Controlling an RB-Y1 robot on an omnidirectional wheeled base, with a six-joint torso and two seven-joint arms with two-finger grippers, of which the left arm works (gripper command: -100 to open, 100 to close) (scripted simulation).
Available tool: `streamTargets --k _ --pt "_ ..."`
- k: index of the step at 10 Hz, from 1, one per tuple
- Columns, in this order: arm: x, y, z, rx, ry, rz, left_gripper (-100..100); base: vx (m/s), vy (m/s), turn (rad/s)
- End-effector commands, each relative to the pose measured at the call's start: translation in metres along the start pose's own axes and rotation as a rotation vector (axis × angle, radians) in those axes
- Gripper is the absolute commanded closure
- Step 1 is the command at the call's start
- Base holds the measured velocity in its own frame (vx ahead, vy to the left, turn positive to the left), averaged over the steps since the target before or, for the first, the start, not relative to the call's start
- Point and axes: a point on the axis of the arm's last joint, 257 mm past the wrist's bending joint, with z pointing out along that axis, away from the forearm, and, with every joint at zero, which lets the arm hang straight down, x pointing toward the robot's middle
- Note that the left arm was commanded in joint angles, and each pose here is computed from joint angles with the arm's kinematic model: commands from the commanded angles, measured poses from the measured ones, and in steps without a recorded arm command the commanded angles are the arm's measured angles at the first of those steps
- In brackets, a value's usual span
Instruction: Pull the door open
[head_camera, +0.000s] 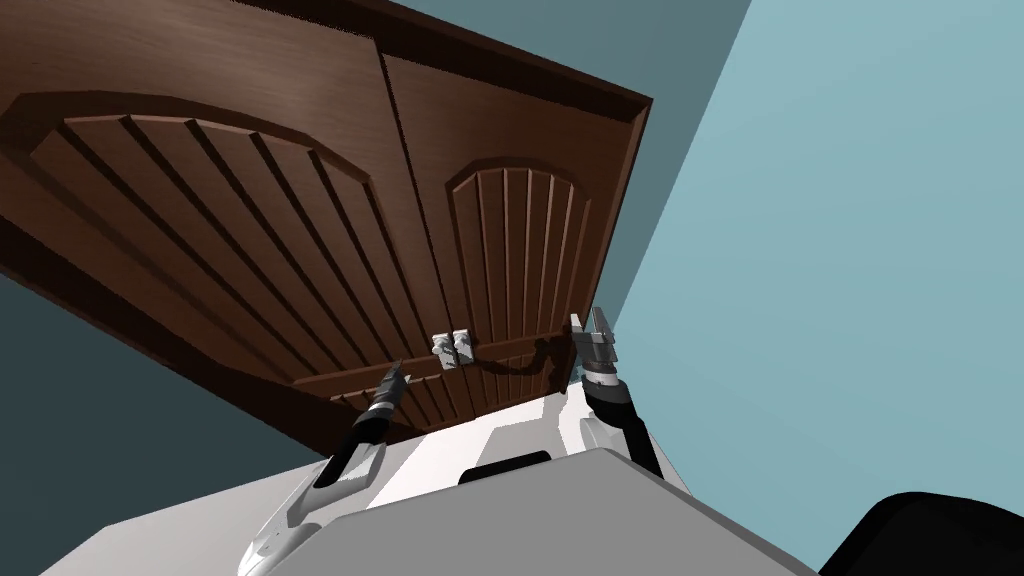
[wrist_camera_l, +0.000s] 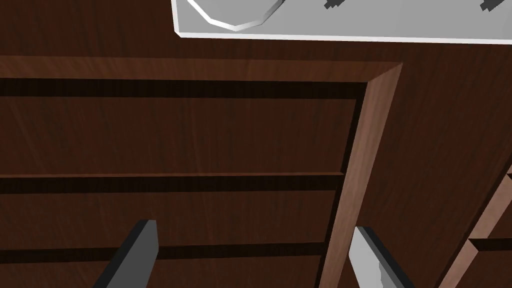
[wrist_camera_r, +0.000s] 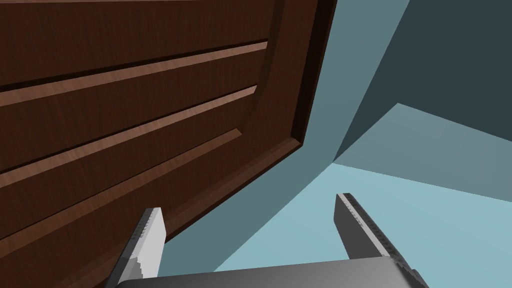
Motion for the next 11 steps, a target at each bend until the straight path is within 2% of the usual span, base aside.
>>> streamTargets --k 1,2,3,4,9,10,11 --pt "0.023 -0.009 0.0077 0.022 0.032 -0.015 -100 0.202 -0.093 -0.155" --pt "0.035 -0.014 0.0113 0.034 0.05 -0.023 -100 0.227 -0.143 -0.195" --pt "0.027 -0.01 0.0071 0.025 0.038 -0.017 -100 0.107 -0.067 -0.03" --pt "0.027 -0.01 0.0071 0.025 0.038 -0.017 100 -0.015 0.009 0.033" --pt "0.027 -0.01 0.0071 0.025 0.038 -0.017 100 -0.022 0.015 0.0" --pt "0.007 -0.003 0.0005 0.007 0.011 -0.004 -100 -0.151 0.071 0.189" --pt "0.003 -0.002 -0.0008 0.004 0.007 -0.002 -100 -0.193 0.088 0.133"
